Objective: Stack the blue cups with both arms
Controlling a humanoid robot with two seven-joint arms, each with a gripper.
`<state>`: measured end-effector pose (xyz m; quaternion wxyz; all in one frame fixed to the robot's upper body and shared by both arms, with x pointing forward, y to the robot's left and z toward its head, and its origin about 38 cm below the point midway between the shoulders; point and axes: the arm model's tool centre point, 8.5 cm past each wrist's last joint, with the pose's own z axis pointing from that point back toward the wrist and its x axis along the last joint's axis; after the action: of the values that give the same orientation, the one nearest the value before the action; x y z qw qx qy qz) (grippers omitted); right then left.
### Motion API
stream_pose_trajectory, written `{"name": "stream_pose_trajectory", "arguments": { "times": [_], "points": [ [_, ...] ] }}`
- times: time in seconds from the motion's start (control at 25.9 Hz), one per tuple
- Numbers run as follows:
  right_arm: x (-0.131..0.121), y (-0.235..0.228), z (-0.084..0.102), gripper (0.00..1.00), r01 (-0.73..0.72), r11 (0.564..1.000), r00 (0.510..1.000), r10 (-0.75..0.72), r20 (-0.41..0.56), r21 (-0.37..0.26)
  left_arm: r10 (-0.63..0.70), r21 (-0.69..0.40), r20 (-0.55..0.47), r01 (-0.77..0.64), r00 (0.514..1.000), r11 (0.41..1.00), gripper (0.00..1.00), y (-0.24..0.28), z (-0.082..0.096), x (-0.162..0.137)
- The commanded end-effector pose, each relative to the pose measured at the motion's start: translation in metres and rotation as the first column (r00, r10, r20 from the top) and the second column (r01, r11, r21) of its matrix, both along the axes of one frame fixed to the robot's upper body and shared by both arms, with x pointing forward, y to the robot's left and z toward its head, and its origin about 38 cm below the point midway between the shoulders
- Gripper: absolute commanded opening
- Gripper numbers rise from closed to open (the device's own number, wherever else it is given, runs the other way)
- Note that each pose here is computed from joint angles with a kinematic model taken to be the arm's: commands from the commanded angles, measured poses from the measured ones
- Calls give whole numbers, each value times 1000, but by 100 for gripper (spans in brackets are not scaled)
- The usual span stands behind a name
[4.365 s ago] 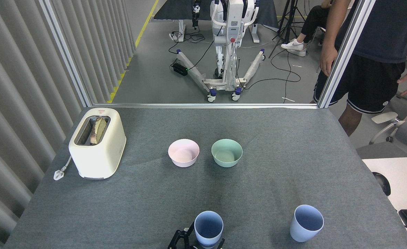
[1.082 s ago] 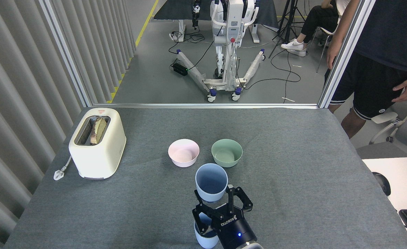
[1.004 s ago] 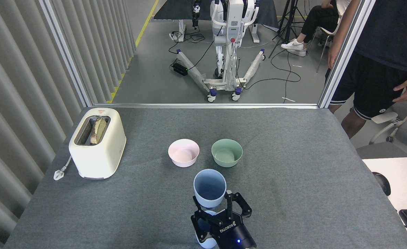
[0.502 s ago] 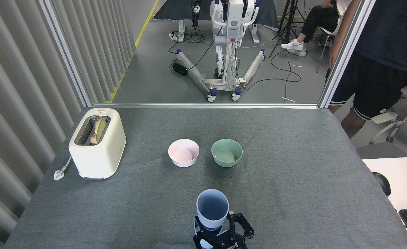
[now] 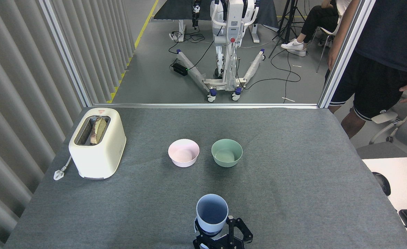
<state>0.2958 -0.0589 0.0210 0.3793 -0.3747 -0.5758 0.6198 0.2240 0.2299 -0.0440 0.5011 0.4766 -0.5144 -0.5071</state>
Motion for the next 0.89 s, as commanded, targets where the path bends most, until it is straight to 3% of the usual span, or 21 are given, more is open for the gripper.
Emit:
{"name": "stream_pose_trajectory", "arguments": {
  "times": [0.0, 0.42, 0.85],
  "points": [
    [-1, 1, -5, 96, 3, 1000, 1000, -3, -24, 15, -1, -1, 1, 1, 1000, 1000, 100, 0, 0, 0],
    [0, 4, 2, 100, -15, 999, 1000, 16, -11, 48, -4, 1, 4, 4, 1000, 1000, 100, 0, 1, 0],
    [10, -5, 57, 100, -4, 996, 990, -9, 143, 88, -3, -1, 2, 3, 1000, 1000, 100, 0, 1, -1]
  ]
}}
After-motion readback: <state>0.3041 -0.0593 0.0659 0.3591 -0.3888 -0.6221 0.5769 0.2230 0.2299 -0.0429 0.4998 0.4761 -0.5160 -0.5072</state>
